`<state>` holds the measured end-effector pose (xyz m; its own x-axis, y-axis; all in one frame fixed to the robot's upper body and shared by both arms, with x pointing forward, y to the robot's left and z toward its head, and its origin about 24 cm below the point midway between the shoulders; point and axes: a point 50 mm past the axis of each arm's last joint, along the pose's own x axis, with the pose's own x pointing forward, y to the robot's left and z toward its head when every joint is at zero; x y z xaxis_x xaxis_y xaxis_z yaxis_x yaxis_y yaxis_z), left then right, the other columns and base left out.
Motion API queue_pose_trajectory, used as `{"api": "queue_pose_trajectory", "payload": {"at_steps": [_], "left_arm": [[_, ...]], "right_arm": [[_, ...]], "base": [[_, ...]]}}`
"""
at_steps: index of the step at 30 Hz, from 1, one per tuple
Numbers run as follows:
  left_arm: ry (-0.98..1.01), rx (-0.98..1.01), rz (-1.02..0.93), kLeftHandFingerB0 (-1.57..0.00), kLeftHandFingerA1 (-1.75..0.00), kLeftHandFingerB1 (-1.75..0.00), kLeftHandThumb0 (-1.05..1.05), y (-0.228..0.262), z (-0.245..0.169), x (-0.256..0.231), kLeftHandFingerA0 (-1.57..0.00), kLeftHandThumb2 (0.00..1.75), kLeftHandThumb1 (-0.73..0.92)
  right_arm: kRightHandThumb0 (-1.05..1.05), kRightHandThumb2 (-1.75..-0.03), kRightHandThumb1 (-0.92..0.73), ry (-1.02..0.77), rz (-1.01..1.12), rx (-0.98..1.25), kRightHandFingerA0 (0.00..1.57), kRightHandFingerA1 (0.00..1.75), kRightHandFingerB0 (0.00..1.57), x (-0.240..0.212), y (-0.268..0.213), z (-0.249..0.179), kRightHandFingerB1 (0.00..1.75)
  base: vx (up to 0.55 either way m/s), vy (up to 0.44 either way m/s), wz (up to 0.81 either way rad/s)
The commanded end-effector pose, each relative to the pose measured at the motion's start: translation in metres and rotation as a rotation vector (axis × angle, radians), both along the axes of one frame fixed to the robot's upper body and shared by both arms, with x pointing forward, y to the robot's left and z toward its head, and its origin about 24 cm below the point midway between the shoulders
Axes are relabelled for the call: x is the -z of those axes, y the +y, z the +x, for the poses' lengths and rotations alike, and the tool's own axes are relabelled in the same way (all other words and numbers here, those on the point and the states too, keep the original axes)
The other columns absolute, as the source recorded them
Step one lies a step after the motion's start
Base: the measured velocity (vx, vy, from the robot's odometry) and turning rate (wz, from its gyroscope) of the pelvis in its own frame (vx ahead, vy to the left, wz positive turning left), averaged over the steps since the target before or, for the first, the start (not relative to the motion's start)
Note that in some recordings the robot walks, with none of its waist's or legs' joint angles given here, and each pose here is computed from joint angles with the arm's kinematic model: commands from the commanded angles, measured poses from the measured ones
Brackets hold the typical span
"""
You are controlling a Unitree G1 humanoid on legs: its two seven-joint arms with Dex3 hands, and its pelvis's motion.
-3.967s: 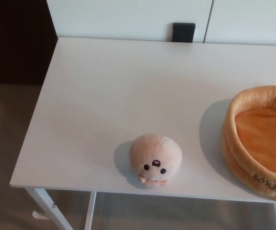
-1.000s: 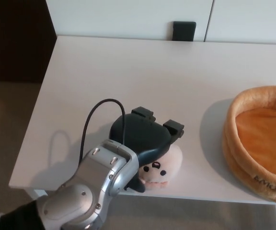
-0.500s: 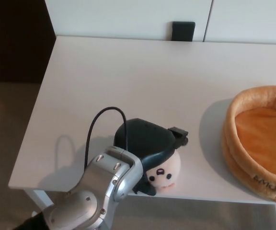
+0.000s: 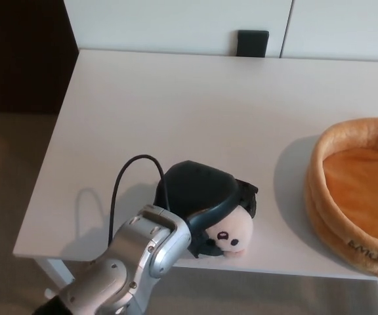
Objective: The robot walks towards a table in front, picks a dumpling toy with left hand and puts it in an orange round plate
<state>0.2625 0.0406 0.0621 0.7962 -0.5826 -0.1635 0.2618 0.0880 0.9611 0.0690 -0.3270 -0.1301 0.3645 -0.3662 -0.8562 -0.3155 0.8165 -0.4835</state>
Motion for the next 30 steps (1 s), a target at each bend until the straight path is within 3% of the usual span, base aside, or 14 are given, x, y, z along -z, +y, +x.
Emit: {"api": "queue_pose_trajectory", "payload": {"at_steps": [1, 2, 3, 9, 10, 11, 12, 14, 15, 16, 27, 28, 29, 30], "left_arm": [[-0.024, -0.017, -0.078, -1.14, -1.09, -0.61, -0.12, 0.005, -0.001, 0.002, -1.24, 0.69, 0.59], [-0.019, -0.03, -0.117, -1.14, -1.09, -0.61, -0.12, 0.006, -0.002, 0.001, -1.24, 0.69, 0.59], [0.068, -0.127, -0.299, -1.2, -0.84, -0.67, -0.09, 0.009, 0.001, -0.004, -1.35, 0.87, 0.55], [0.359, -0.335, -0.807, -1.1, -0.78, -0.74, 0.04, 0.024, 0.022, -0.026, -1.3, 0.84, 0.58], [0.387, -0.35, -0.876, -1.07, -0.85, -0.79, 0.1, 0.026, 0.025, -0.031, -1.26, 0.86, 0.58], [0.416, -0.36, -0.943, -1.07, -0.85, -0.79, 0.1, 0.028, 0.028, -0.034, -1.26, 0.86, 0.58], [0.43, -0.367, -1.012, -1.11, -0.82, -0.81, 0.18, 0.029, 0.031, -0.039, -1.22, 0.9, 0.54], [0.448, -0.374, -1.103, -1.11, -0.82, -0.81, 0.18, 0.031, 0.034, -0.044, -1.22, 0.9, 0.54], [0.49, -0.37, -1.17, -1.02, -0.92, -0.84, 0.13, 0.032, 0.037, -0.049, -1.22, 0.82, 0.6], [0.546, -0.357, -1.254, -1.02, -0.92, -0.84, 0.13, 0.032, 0.04, -0.055, -1.22, 0.82, 0.6], [0.576, -0.356, -1.288, -1.02, -0.92, -0.84, 0.13, 0.034, 0.041, -0.058, -1.22, 0.82, 0.6], [0.604, -0.34, -1.336, -1.0, -0.89, -0.82, 0.1, 0.034, 0.043, -0.064, -1.22, 0.85, 0.58], [0.627, -0.326, -1.371, -1.0, -0.89, -0.82, 0.1, 0.034, 0.044, -0.068, -1.22, 0.85, 0.58], [0.623, -0.225, -1.345, -0.96, -0.7, -0.68, -0.07, 0.007, 0.05, -0.092, -1.19, 0.7, 0.69]], "right_arm": [[-0.42, -0.62, -0.74, 0.013, 0.001, -0.007, 0.64, 0.45, 0.25, -0.001, -0.002, 0.0, 0.29], [-0.42, -0.62, -0.74, 0.013, 0.003, -0.007, 0.64, 0.45, 0.25, -0.001, -0.002, 0.0, 0.29], [-0.31, -1.0, -0.53, 0.012, 0.008, 0.007, 0.57, 0.68, 0.11, -0.001, -0.002, -0.001, 0.47], [-0.31, -1.0, -0.53, 0.011, 0.004, 0.003, 0.58, 0.68, 0.1, -0.001, -0.002, 0.001, 0.47], [-0.43, -0.62, -0.74, 0.01, 0.004, 0.003, 0.67, 0.51, 0.26, -0.001, -0.002, 0.001, 0.29], [-0.43, -0.62, -0.74, 0.009, 0.005, 0.002, 0.67, 0.51, 0.26, -0.001, -0.003, 0.002, 0.29], [-0.31, -1.0, -0.53, 0.007, 0.007, 0.0, 0.55, 0.68, 0.1, -0.002, -0.003, 0.003, 0.47], [-0.31, -1.0, -0.53, 0.005, 0.01, -0.003, 0.55, 0.68, 0.1, -0.002, -0.003, 0.004, 0.47], [-0.42, -0.62, -0.74, 0.004, 0.01, -0.001, 0.68, 0.52, 0.25, -0.002, -0.003, 0.004, 0.29], [-0.42, -0.62, -0.74, 0.003, 0.011, 0.002, 0.68, 0.52, 0.25, -0.002, -0.003, 0.005, 0.29], [-0.42, -0.62, -0.74, 0.003, 0.011, 0.003, 0.68, 0.52, 0.25, -0.002, -0.003, 0.005, 0.29], [-0.32, -1.0, -0.53, 0.002, 0.013, 0.004, 0.55, 0.68, 0.09, -0.002, -0.003, 0.005, 0.47], [-0.32, -1.0, -0.53, 0.001, 0.014, 0.005, 0.55, 0.68, 0.09, -0.002, -0.003, 0.005, 0.47], [-0.41, -0.62, -0.74, -0.006, 0.018, 0.014, 0.66, 0.54, 0.25, -0.002, -0.002, 0.005, 0.29]], "base": [[0.0, 0.0, 0.0], [0.0, 0.0, 0.0], [0.0, 0.0, 0.0], [0.0, 0.0, 0.0], [0.0, 0.0, 0.0], [0.0, 0.0, 0.0], [0.0, 0.0, 0.0], [0.0, 0.0, 0.0], [0.0, 0.0, 0.0], [0.0, 0.0, 0.0], [0.0, 0.0, 0.0], [0.0, 0.0, 0.0], [0.0, 0.0, 0.0], [0.0, 0.0, 0.0]]}}
